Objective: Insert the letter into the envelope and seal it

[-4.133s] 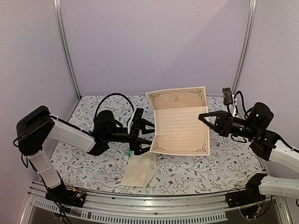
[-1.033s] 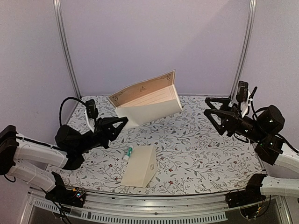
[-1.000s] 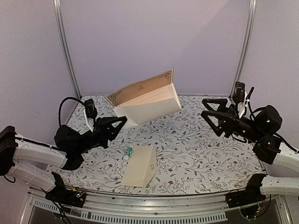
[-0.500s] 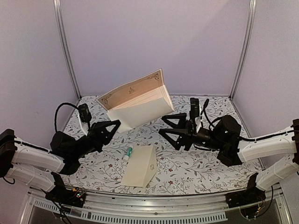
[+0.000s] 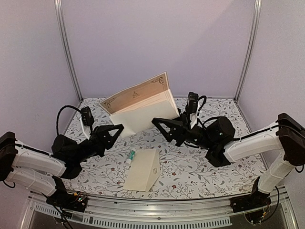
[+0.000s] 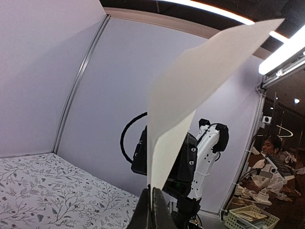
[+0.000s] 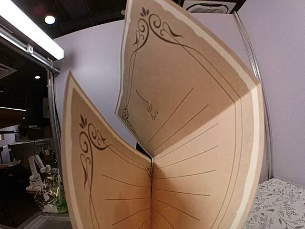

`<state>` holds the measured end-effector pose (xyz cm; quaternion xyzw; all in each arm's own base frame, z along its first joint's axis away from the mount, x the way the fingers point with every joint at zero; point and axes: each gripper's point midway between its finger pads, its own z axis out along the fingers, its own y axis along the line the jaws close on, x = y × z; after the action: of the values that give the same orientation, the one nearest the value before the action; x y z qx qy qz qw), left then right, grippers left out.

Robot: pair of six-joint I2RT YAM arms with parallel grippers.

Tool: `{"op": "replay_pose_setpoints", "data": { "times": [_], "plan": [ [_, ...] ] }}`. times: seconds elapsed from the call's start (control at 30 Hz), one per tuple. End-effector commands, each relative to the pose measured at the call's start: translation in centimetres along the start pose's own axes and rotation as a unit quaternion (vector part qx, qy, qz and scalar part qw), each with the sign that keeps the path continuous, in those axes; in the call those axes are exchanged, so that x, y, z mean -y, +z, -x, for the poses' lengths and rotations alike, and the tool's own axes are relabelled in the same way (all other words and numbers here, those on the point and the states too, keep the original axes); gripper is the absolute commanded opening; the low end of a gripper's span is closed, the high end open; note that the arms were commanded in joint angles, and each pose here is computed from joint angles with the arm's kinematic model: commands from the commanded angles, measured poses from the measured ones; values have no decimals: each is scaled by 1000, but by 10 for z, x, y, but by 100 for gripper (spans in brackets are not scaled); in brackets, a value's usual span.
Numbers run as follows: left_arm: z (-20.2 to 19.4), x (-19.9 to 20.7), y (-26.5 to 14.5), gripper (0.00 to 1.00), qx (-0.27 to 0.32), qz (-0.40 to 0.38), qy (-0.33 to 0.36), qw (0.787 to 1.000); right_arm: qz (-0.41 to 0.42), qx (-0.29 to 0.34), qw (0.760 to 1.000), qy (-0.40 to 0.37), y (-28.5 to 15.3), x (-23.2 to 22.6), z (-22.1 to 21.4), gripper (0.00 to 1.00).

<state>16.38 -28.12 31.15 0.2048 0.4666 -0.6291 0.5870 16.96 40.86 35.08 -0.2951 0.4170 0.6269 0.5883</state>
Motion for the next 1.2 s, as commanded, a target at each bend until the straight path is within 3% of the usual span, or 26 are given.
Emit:
{"op": "replay_pose_setpoints", "data": {
  "times": [0.0,0.1,0.2,0.27,0.4,0.5,0.83,0.97,1.17],
  "plan": [
    [20,24,-1,0,40,-48,11,998,17,28,999,-10,8,-7,12,50],
    [21,24,-2,1,44,-47,12,998,22,24,999,-7,10,-6,8,34],
    [21,25,-3,11,44,-48,15,998,21,21,1000,-4,11,-5,6,21],
    [22,26,-5,21,48,-49,17,998,19,22,1000,-4,10,-5,7,17],
    [24,27,-8,54,53,-48,21,997,15,20,1000,-5,9,-6,9,13],
    [24,27,-8,68,50,-47,25,997,16,20,1000,-5,9,-7,11,9],
    [15,29,1,67,19,-56,67,996,45,-16,999,16,15,-14,0,1],
    [10,34,3,58,9,-75,75,994,72,-34,996,32,18,-22,-6,0],
    [3,44,5,36,-7,-112,84,990,116,-61,990,49,23,-35,-9,0]
  ]
}}
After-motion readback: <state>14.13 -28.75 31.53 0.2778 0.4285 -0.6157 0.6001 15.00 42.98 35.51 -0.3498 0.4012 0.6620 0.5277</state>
